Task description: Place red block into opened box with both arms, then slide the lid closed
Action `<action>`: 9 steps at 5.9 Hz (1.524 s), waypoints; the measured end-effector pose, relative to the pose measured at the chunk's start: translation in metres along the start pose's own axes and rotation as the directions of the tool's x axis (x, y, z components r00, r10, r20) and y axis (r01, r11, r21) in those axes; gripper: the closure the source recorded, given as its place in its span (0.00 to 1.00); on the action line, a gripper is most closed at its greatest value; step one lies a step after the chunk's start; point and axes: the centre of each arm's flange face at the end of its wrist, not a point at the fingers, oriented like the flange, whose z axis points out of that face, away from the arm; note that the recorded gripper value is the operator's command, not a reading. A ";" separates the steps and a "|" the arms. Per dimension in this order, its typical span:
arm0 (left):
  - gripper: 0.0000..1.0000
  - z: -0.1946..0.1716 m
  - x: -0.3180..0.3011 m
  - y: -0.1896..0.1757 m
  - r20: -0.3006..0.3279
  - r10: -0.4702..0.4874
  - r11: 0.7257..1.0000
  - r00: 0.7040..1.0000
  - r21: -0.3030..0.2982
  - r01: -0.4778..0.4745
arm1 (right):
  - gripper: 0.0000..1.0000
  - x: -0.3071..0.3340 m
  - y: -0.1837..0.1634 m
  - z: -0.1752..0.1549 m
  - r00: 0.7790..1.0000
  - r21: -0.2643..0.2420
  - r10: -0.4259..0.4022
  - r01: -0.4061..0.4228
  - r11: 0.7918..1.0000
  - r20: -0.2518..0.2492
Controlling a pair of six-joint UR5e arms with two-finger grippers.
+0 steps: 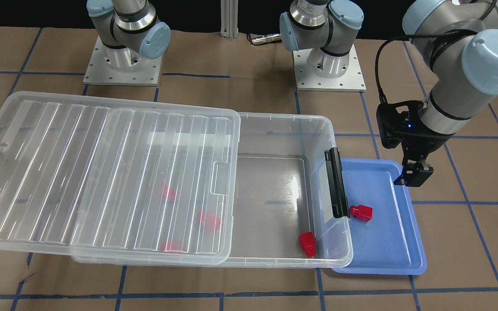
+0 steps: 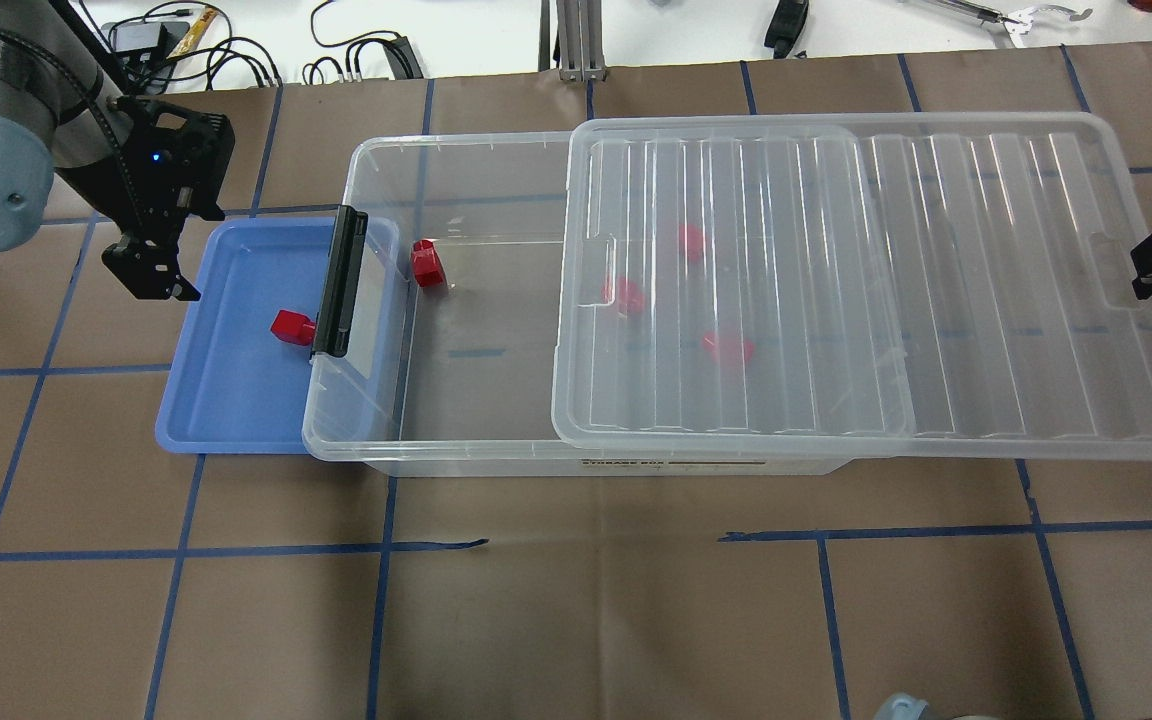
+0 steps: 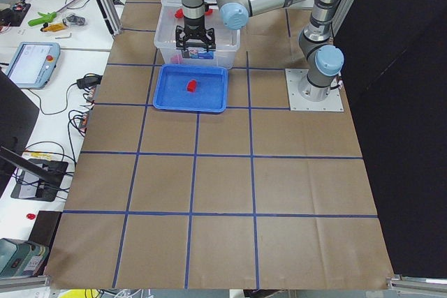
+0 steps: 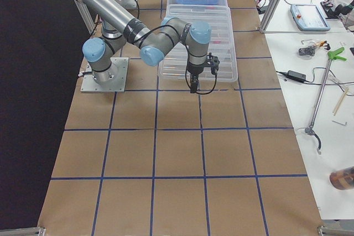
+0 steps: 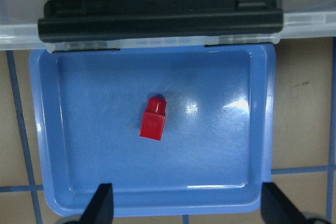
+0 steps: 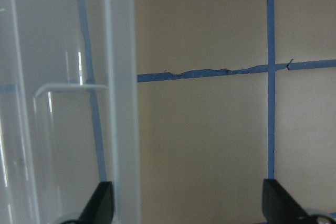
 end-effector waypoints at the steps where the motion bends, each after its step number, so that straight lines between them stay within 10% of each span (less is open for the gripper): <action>1: 0.02 0.029 -0.012 0.002 -0.013 0.003 1.000 1.000 0.005 -0.003 | 0.00 -0.001 0.002 -0.015 1.000 0.019 0.006 -0.006 1.000 -0.011; 6: 0.04 0.158 -0.047 0.007 -0.067 0.076 0.997 0.995 0.023 -0.075 | 0.00 -0.138 -0.012 -0.150 0.999 0.058 -0.040 0.039 0.998 0.007; 9: 0.55 0.199 -0.046 0.007 -0.062 0.112 0.994 0.992 0.021 -0.111 | 0.00 -0.285 0.009 -0.197 0.995 0.076 -0.078 0.072 0.994 0.067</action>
